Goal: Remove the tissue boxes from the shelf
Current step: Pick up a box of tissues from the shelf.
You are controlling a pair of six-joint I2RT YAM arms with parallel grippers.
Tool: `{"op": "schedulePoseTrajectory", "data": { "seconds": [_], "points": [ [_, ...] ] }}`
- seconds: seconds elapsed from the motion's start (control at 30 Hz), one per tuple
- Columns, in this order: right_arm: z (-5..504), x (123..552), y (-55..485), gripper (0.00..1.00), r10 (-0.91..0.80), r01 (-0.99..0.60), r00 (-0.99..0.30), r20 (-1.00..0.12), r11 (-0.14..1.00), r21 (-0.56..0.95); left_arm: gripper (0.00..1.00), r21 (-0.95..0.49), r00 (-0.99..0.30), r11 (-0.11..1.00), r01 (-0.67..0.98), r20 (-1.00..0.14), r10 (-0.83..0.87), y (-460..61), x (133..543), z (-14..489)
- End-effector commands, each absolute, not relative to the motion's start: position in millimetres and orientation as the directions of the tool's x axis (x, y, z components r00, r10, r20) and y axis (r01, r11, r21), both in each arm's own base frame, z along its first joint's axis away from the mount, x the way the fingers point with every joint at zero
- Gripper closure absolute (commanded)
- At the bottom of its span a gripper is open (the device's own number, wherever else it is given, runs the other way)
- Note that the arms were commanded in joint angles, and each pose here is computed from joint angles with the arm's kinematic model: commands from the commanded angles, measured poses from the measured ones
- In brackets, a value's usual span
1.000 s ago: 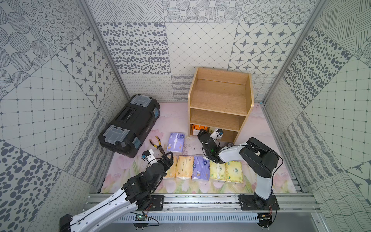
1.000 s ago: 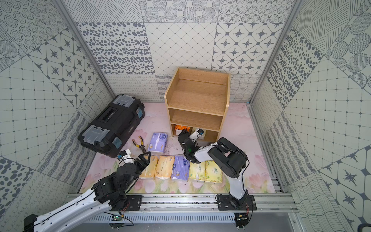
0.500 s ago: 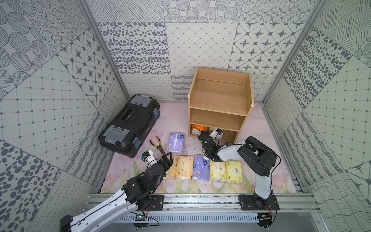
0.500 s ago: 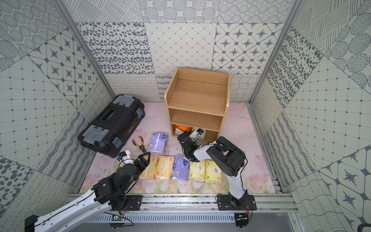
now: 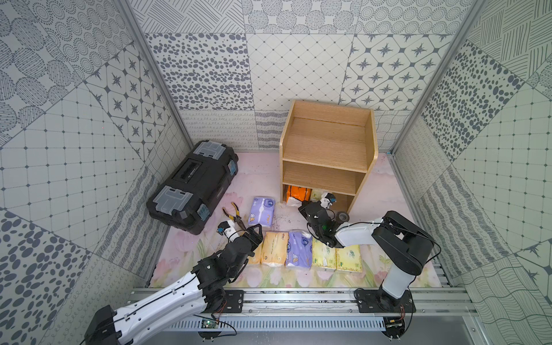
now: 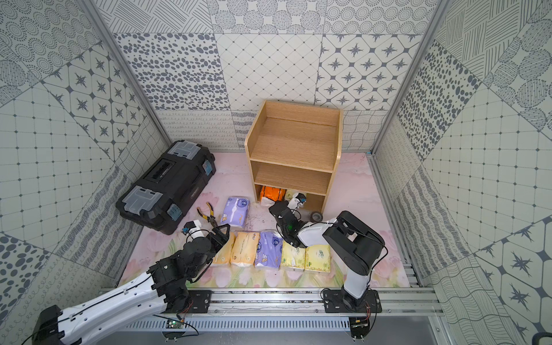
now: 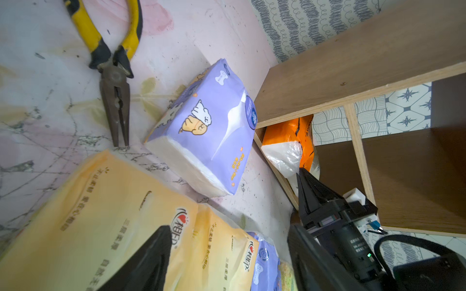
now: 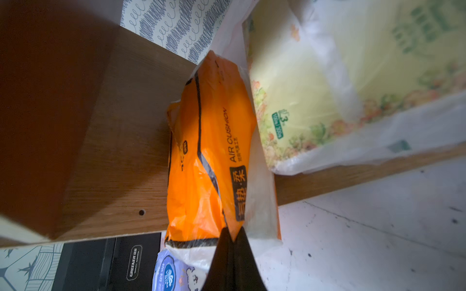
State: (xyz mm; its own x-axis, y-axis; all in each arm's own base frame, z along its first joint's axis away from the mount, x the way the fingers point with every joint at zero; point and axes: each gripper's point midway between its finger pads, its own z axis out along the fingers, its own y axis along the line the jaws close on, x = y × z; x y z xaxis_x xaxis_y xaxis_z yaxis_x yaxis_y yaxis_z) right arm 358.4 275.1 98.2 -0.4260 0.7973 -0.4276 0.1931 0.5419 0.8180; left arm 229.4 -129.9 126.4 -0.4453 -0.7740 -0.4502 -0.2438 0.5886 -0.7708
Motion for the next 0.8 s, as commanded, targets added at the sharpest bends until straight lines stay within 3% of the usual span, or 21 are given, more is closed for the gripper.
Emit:
{"op": "schedulePoseTrajectory", "data": {
  "seconds": [0.0, 0.2, 0.53, 0.77],
  "points": [
    [115.3, 349.4, 279.6, 1.0, 0.787, 0.143, -0.459, -0.412, 0.523, 0.84, 0.21, -0.866, -0.461, 0.479, -0.141, -0.371, -0.806, -163.7, 254.1, 161.0],
    [121.2, 337.8, 272.8, 1.0, 0.792, 0.137, -0.475, -0.383, 0.497, 0.857, 0.15, -0.906, -0.522, 0.41, -0.101, -0.303, -0.798, -197.5, 282.1, 173.3],
    [122.2, 332.2, 263.5, 1.0, 0.81, 0.147, -0.486, -0.328, 0.446, 0.883, 0.06, -0.962, -0.595, 0.217, -0.168, -0.077, -0.8, -243.1, 337.0, 158.4],
    [128.5, 330.9, 259.8, 1.0, 0.822, 0.148, -0.486, -0.298, 0.413, 0.898, 0.03, -0.963, -0.594, 0.173, -0.209, -0.015, -0.805, -261.2, 361.6, 141.5]
  ]
}}
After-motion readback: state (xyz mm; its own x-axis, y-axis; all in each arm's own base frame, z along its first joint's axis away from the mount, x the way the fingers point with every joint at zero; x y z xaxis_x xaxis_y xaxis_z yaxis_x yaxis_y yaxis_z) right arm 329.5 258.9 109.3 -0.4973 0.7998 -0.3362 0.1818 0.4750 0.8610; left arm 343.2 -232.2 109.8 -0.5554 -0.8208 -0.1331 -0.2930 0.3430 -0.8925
